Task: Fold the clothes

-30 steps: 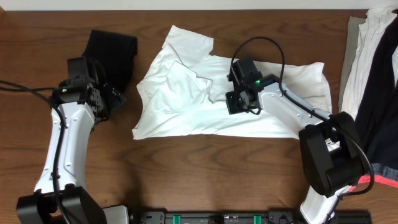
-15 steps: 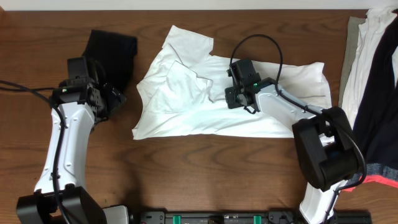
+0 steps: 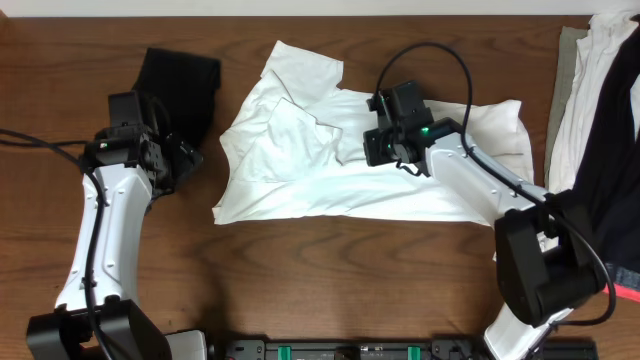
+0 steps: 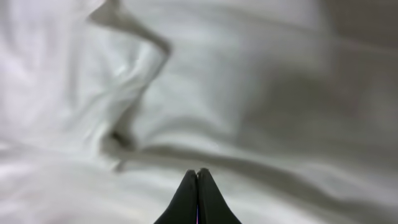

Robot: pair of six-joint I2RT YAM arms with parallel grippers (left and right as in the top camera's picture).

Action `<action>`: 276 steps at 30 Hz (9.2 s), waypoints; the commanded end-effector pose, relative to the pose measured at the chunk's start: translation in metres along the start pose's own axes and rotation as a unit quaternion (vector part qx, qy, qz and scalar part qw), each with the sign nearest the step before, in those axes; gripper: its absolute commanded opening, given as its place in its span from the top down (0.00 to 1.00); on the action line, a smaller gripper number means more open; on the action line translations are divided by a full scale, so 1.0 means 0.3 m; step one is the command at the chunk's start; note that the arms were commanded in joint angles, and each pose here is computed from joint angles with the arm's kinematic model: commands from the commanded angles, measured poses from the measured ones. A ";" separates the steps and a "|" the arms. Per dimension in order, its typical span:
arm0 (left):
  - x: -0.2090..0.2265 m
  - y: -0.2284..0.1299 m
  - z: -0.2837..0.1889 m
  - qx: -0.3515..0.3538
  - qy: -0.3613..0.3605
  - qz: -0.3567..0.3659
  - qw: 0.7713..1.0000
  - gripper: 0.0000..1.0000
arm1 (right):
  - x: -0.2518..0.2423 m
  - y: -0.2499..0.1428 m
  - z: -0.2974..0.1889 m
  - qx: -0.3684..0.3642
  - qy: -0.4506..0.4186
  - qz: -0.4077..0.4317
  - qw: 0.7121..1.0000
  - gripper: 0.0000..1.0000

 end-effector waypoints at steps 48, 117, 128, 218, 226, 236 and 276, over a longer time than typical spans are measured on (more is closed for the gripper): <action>0.004 0.004 -0.001 -0.002 0.003 -0.003 1.000 0.02 | 0.072 0.081 -0.243 -0.095 0.031 -0.031 0.994 0.79; -0.883 0.275 -0.276 -0.175 -0.358 0.235 0.886 0.03 | -0.603 -0.105 -0.541 -0.050 -0.152 0.226 0.961 0.01; -0.979 0.168 0.150 -0.140 -0.249 0.289 0.914 0.04 | -0.601 -0.111 -0.541 -0.044 -0.152 0.228 0.961 0.01; -1.048 0.122 0.364 -0.205 -0.184 0.363 0.890 0.71 | -0.640 -0.104 -0.555 -0.056 -0.203 0.226 0.951 0.27; -1.057 0.127 0.373 -0.213 -0.189 0.360 0.888 0.49 | -0.643 -0.094 -0.557 -0.065 -0.204 0.224 0.951 0.18; -1.025 0.137 0.497 -0.200 -0.173 0.355 0.897 0.45 | -0.642 -0.097 -0.556 -0.062 -0.204 0.225 0.951 0.16; -0.985 0.121 0.460 -0.166 -0.152 0.366 0.903 0.94 | -0.646 -0.072 -0.556 -0.083 -0.199 0.220 0.951 0.28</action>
Point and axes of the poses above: each gripper's point midway between its finger pads, its own z axis out along the fingers, its own x axis along the line the jaws close on, y = z × x, the point moved 7 cm from there along -z, back along the fingers, and after that the axes turned 2 degrees about -z, right-handed, at the moved point
